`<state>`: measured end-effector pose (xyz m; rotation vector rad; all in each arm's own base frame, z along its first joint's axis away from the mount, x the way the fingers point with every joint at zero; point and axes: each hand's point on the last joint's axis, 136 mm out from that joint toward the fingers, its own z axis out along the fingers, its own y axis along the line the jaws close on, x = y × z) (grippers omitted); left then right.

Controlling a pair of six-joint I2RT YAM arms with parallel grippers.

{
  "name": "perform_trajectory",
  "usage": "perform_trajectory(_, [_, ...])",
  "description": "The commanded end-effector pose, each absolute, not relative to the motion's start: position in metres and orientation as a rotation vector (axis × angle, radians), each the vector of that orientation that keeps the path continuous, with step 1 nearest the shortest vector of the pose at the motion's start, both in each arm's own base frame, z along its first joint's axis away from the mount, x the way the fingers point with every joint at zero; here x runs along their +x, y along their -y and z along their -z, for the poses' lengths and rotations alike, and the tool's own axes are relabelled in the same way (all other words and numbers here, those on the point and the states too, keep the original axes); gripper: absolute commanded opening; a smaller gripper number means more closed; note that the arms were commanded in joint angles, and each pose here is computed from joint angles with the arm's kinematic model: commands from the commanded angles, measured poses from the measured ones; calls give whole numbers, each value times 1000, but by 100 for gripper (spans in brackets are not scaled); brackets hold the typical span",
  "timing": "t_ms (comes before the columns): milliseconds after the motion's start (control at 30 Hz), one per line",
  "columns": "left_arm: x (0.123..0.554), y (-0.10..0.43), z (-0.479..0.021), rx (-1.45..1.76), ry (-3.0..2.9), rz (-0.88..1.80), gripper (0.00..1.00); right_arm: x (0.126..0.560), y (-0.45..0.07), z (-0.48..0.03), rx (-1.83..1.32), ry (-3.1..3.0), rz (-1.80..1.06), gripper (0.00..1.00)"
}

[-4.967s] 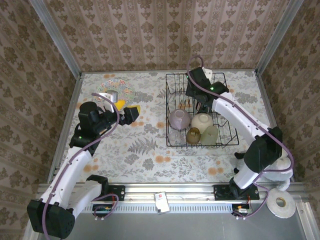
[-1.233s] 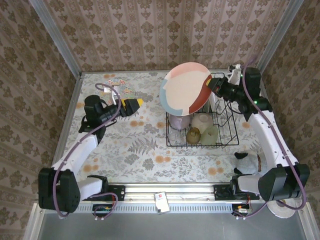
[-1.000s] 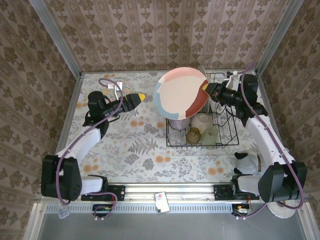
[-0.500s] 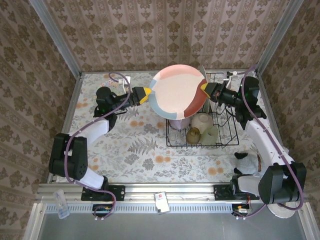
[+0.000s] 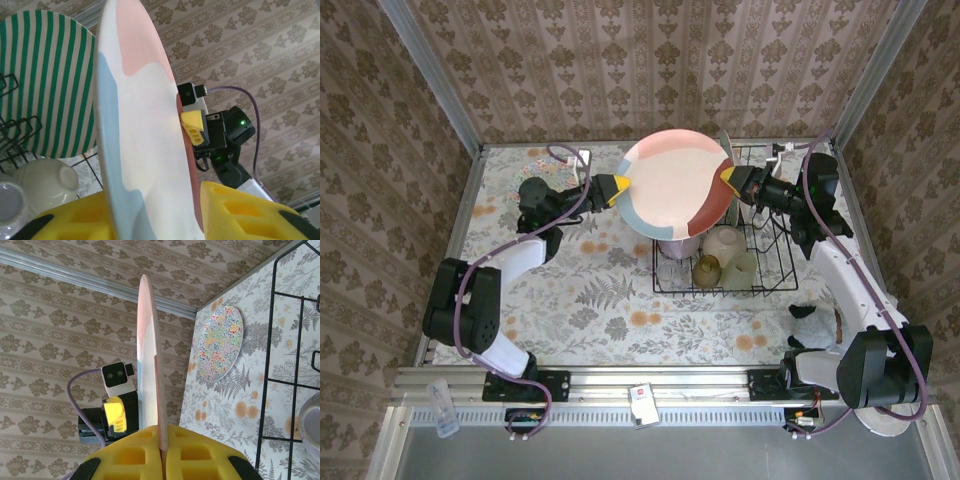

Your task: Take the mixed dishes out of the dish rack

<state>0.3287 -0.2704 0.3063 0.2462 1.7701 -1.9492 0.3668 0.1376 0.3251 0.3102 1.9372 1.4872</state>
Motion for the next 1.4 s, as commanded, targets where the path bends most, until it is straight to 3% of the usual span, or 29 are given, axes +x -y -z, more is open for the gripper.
perform_trajectory(0, [321, 273, -326, 307, -1696, 1964, 28, 363, -143, -344, 223, -1892, -1507, 0])
perform_trajectory(200, [321, 274, -326, 261, -1711, 1984, 0, 361, -143, -342, 219, -1900, -1506, 0])
perform_trajectory(467, [324, 271, -327, 198, -1702, 1951, 0, 358, -146, -351, 183, -1885, -1517, 0])
perform_trajectory(533, [326, 270, -327, 182, -1699, 1942, 0, 357, -146, -352, 175, -1887, -1514, 17])
perform_trajectory(667, [330, 267, -326, 151, -1694, 1919, 0, 349, -145, -354, 137, -1876, -1471, 86])
perform_trajectory(700, [332, 266, -326, 140, -1690, 1914, 0, 346, -146, -356, 124, -1864, -1467, 96])
perform_trajectory(733, [333, 265, -326, 133, -1687, 1910, 0, 343, -145, -359, 111, -1851, -1462, 100])
perform_trajectory(1067, [367, 236, -362, -16, -1551, 1766, 0, 309, -135, -368, 49, -1789, -1304, 100])
perform_trajectory(1367, [418, 122, -335, -414, -1465, 1523, 0, 286, -134, -368, 29, -1778, -1222, 100])
